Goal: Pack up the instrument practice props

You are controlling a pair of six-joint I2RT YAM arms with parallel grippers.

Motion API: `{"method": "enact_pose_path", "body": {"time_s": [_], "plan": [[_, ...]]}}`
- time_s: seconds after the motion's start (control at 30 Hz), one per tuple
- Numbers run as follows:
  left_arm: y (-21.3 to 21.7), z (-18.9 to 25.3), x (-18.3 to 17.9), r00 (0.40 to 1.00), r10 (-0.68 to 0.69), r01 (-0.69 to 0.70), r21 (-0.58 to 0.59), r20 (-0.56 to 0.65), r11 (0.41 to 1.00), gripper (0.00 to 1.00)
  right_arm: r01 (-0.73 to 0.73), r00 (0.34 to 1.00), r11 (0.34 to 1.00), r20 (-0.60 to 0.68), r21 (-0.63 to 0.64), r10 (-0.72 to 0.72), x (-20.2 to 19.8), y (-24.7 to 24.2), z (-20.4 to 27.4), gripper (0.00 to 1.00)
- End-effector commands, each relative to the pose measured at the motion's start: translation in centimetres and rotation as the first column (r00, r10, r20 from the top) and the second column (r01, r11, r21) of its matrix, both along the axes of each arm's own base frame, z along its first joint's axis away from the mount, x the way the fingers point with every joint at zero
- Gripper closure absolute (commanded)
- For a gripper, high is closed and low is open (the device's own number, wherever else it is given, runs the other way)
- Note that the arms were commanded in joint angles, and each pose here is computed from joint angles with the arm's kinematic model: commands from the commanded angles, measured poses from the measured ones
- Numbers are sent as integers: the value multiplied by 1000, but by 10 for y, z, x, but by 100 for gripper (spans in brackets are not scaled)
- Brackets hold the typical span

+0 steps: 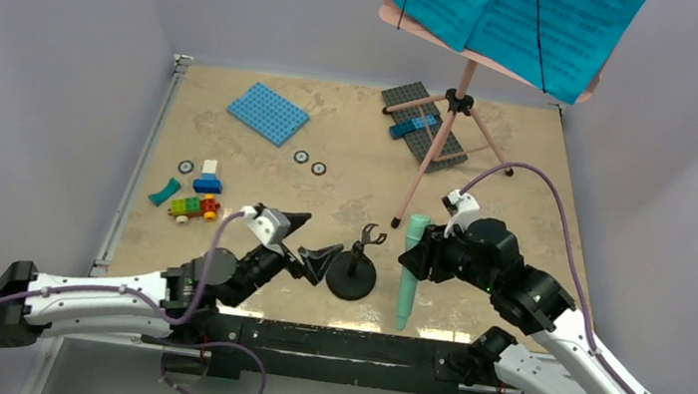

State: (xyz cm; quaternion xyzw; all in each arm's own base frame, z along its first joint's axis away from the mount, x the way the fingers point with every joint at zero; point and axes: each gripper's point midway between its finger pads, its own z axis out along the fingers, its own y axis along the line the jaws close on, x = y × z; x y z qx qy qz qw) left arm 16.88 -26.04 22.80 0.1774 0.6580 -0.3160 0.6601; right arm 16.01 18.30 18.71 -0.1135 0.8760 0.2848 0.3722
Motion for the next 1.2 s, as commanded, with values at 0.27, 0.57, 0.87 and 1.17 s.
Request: {"method": "enact_pose_path", "body": {"time_s": [0.27, 0.57, 0.87, 1.17], "plan": [[17, 73, -103, 852, -521, 483, -309, -48, 819, 0, -469, 881, 806, 260, 360, 396, -47, 67, 154, 100], [-24, 91, -131, 725, -688, 652, -283, -39, 703, 0, -552, 833, 737, 308, 391, 460, -46, 107, 202, 100], [-26, 108, -135, 707, -704, 672, -368, 60, 643, 0, -557, 830, 723, 312, 409, 463, -48, 131, 205, 100], [-25, 97, -114, 782, -622, 577, -393, 16, 716, 5, -590, 807, 654, 331, 474, 488, -61, 153, 201, 100]]}}
